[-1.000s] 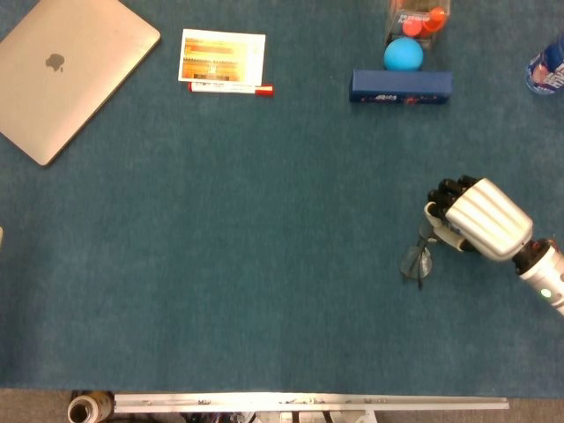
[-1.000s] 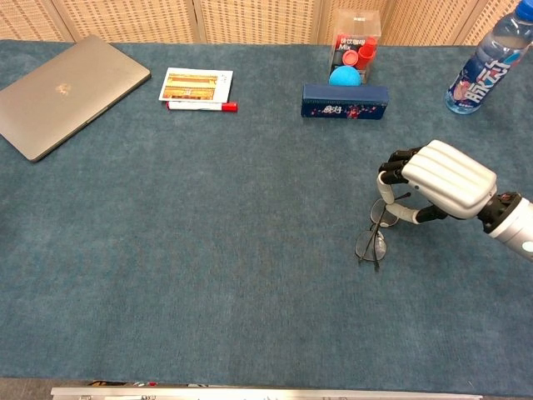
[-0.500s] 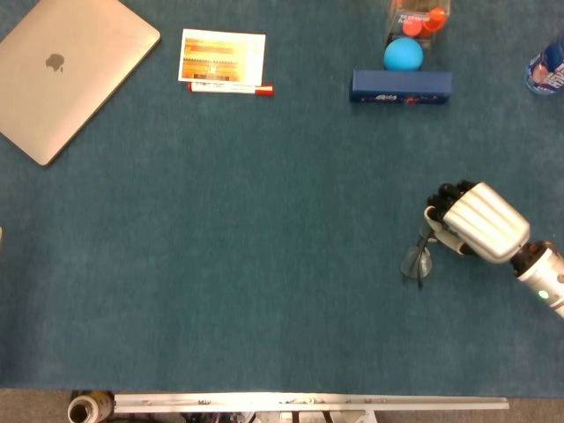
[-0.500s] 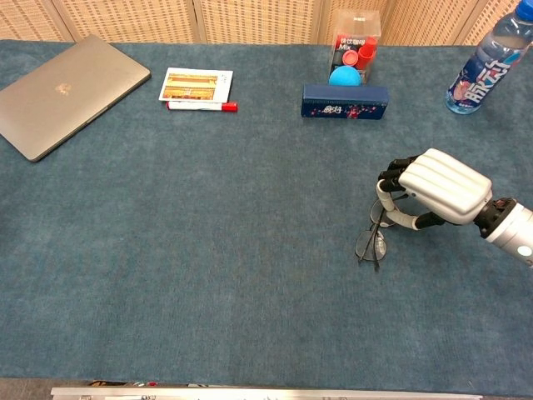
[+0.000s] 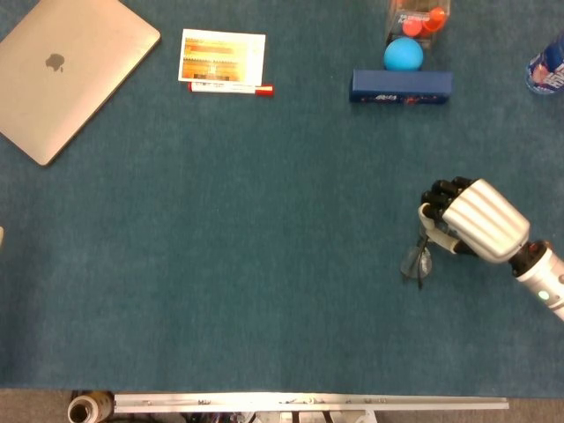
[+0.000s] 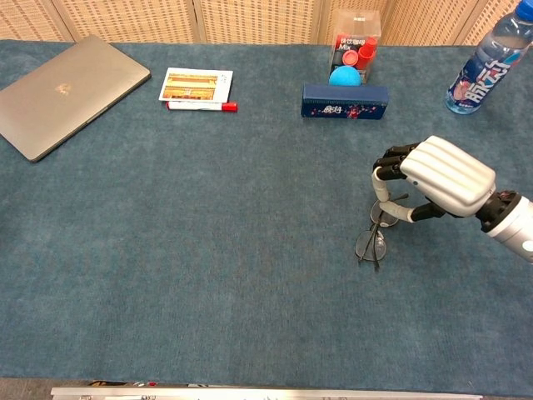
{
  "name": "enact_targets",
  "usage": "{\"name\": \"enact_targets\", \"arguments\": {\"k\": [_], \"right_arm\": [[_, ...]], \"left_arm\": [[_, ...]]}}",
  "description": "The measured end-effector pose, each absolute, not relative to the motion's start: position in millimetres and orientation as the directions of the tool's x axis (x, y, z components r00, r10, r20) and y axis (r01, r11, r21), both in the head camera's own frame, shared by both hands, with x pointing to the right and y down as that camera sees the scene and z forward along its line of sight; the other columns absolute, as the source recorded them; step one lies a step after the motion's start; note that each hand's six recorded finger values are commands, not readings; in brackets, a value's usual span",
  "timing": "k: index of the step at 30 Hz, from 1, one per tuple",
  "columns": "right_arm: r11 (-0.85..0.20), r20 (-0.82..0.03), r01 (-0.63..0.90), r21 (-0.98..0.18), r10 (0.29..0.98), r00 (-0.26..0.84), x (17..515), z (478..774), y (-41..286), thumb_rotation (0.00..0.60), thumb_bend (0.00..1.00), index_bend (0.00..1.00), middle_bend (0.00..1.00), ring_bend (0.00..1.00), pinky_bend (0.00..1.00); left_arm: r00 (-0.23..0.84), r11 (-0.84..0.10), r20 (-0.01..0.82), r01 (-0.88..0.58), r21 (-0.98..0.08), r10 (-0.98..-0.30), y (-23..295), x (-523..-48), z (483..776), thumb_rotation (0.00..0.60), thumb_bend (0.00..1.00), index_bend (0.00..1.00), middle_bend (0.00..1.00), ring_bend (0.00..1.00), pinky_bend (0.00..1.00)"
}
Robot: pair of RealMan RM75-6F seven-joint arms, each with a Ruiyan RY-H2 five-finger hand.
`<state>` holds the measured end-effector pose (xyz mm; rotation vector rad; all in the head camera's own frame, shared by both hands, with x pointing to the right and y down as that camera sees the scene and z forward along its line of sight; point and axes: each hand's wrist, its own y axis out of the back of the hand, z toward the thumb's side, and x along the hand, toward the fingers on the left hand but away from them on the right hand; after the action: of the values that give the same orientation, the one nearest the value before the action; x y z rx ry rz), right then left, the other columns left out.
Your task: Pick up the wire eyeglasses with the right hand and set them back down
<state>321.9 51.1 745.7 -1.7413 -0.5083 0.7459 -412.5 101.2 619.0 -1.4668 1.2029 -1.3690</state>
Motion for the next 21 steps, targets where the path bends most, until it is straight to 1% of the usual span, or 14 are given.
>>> {"name": "enact_targets", "arguments": {"k": [6, 21], "right_arm": [[-0.273, -0.227, -0.049, -0.961, 0.673, 0.703, 320.7, 749.5, 48.8, 0.600, 0.30, 0.61, 0.56, 0.43, 0.60], [-0.272, -0.265, -0.101, -0.957, 0.676, 0.687, 318.1, 773.5, 47.1, 0.600, 0.30, 0.61, 0.56, 0.43, 0.60]], "left_arm": [[-0.030, -0.247, 0.252, -0.128, -0.961, -0.967, 101.2, -413.0, 618.7, 0.600, 0.28, 0.53, 0.55, 0.42, 0.59], [-0.025, -0.249, 0.255, -0.141, -0.958, -0.967, 101.4, -412.5, 616.9, 0.600, 0.28, 0.53, 0.55, 0.42, 0.59]]}}
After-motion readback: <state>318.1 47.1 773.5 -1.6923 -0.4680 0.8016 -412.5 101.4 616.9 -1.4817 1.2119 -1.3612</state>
